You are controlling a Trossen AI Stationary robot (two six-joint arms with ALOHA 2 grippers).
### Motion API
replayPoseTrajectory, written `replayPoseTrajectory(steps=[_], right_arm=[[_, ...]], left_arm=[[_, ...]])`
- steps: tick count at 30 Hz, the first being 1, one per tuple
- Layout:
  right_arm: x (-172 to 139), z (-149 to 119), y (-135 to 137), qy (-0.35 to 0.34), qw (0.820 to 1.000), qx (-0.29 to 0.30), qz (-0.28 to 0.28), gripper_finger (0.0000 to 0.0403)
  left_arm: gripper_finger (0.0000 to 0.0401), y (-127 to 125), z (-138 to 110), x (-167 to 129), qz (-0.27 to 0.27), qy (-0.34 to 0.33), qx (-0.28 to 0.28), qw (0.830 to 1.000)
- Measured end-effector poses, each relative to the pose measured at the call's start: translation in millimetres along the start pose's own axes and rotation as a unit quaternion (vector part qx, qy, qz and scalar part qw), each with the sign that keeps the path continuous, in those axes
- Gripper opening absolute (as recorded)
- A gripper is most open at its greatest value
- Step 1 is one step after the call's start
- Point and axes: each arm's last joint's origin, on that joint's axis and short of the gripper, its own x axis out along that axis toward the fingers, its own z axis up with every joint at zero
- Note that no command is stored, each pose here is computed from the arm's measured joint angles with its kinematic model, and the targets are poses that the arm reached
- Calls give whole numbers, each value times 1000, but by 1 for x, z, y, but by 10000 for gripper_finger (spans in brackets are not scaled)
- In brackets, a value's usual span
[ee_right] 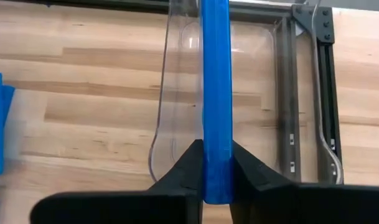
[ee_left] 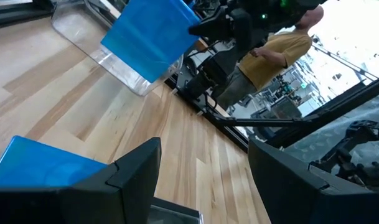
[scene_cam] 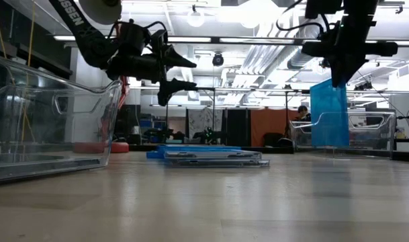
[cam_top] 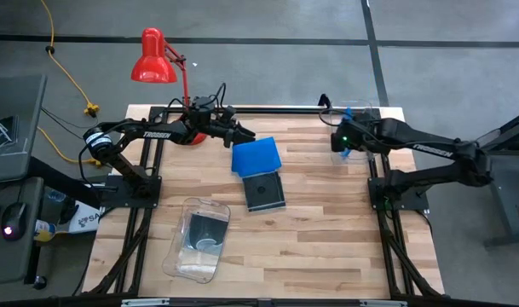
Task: Pick & place jewel cases by type
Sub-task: Put the blue cd case into the top transparent bin
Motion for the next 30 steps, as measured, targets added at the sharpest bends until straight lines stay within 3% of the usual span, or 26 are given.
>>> replayPoseTrajectory(steps=[9,16,30], right_arm=[[4,0,5,11,1000,1,2,21],[4,0,5,4,1000,9,-2,56],[4,1,4,-20,1000,19,-14,74]], left_arm=[[239,0,0,0,-2,1,0,1000],[239,0,0,0,-2,2,0,1000],[239,0,0,0,-3,2,3,1000]])
